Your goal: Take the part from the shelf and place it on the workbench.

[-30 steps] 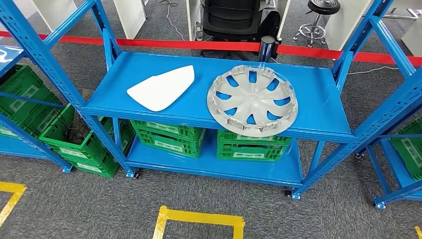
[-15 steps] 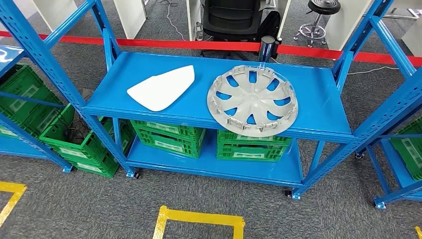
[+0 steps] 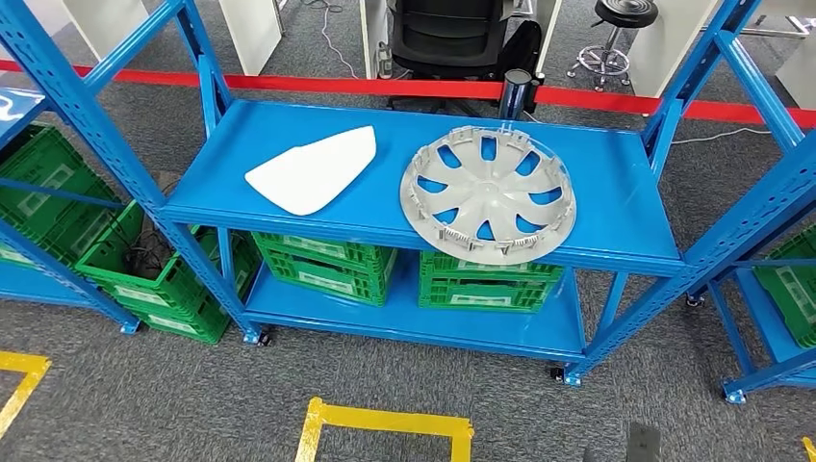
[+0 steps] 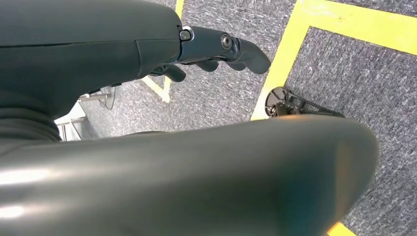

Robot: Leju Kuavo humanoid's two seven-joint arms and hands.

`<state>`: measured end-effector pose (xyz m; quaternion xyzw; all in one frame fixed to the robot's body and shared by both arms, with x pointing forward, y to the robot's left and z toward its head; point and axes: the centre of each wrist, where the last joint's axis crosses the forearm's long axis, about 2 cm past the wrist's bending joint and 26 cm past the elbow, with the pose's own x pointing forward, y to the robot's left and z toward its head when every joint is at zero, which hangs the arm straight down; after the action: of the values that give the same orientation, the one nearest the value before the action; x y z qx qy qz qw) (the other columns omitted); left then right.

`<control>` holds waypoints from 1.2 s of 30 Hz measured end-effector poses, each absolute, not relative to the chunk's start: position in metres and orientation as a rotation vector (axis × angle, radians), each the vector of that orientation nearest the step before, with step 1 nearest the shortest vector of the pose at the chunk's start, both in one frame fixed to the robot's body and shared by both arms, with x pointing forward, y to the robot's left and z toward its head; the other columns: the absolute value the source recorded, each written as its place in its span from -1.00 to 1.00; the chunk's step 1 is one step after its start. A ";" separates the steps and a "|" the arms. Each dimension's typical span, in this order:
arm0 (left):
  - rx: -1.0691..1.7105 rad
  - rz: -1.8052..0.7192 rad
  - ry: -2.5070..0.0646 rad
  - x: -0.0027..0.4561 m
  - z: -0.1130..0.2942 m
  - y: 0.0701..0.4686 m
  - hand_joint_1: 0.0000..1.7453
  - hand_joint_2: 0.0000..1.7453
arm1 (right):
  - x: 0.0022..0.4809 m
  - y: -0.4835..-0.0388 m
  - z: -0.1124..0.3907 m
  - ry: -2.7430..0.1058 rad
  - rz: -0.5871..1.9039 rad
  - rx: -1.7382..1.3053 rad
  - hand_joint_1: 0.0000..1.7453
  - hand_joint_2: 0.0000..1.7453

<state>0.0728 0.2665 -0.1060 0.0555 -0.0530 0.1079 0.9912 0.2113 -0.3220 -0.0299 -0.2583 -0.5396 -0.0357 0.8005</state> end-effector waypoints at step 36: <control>0.135 0.195 -0.118 0.074 -0.106 0.271 -1.00 -1.00 | 0.291 -0.271 0.187 -1.799 0.506 -0.690 -1.00 1.00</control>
<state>0.0738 0.2712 -0.1062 0.0671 -0.0586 0.0973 0.9913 0.2909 -0.2706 0.1869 -0.2907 -0.7578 0.2131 0.5438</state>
